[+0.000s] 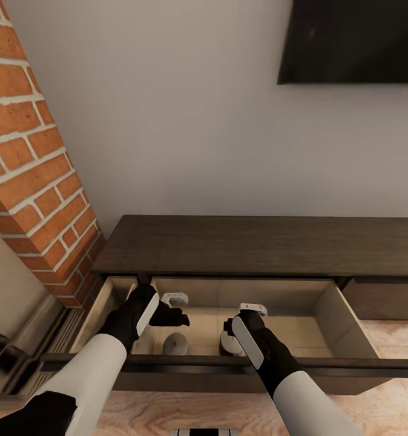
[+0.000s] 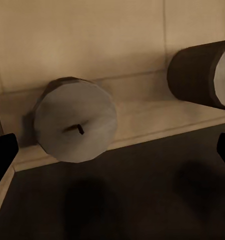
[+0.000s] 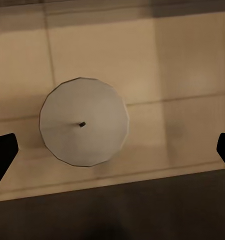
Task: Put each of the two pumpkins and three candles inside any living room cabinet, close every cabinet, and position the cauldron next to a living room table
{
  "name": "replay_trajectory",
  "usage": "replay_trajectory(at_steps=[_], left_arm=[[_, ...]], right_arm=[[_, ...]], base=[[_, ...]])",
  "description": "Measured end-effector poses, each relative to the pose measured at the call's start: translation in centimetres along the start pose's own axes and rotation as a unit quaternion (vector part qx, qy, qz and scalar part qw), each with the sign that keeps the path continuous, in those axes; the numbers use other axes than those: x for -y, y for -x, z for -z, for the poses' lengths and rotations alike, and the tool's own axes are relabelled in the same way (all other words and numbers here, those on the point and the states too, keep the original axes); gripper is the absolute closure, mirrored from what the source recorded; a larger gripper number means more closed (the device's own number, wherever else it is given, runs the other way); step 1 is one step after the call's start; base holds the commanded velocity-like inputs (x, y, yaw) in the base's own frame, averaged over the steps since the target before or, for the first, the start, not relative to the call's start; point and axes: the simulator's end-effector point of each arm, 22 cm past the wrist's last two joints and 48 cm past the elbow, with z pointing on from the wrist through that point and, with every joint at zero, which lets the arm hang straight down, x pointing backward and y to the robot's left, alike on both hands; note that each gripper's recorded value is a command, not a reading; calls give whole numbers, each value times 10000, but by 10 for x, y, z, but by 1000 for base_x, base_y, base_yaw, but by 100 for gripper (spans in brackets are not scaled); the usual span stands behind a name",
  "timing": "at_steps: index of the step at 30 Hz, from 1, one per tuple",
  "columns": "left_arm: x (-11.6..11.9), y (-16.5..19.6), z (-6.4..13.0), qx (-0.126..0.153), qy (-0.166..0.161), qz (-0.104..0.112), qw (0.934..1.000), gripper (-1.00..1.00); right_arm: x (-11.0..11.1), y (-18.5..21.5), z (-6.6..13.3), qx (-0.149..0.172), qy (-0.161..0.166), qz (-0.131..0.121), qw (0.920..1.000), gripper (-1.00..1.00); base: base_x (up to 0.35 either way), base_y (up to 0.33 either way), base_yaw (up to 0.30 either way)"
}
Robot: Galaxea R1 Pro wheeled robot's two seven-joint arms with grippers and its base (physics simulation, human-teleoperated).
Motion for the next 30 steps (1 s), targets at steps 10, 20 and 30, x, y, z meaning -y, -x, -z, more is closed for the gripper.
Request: replay_trajectory(at_steps=[10, 20, 30], left_arm=[[6, 10, 21, 177, 7, -52, 9998, -100], [12, 19, 43, 370, 23, -109, 9993, -100], [18, 28, 65, 565, 35, -165, 9983, -100]], right_arm=[[0, 15, 19, 202, 21, -21, 9998, -100], [0, 30, 38, 403, 63, -42, 9992, -100], [1, 44, 58, 605, 90, -70, 9981, -100]], base=[[0, 0, 0], [-14, 0, 0], [-53, 0, 0]])
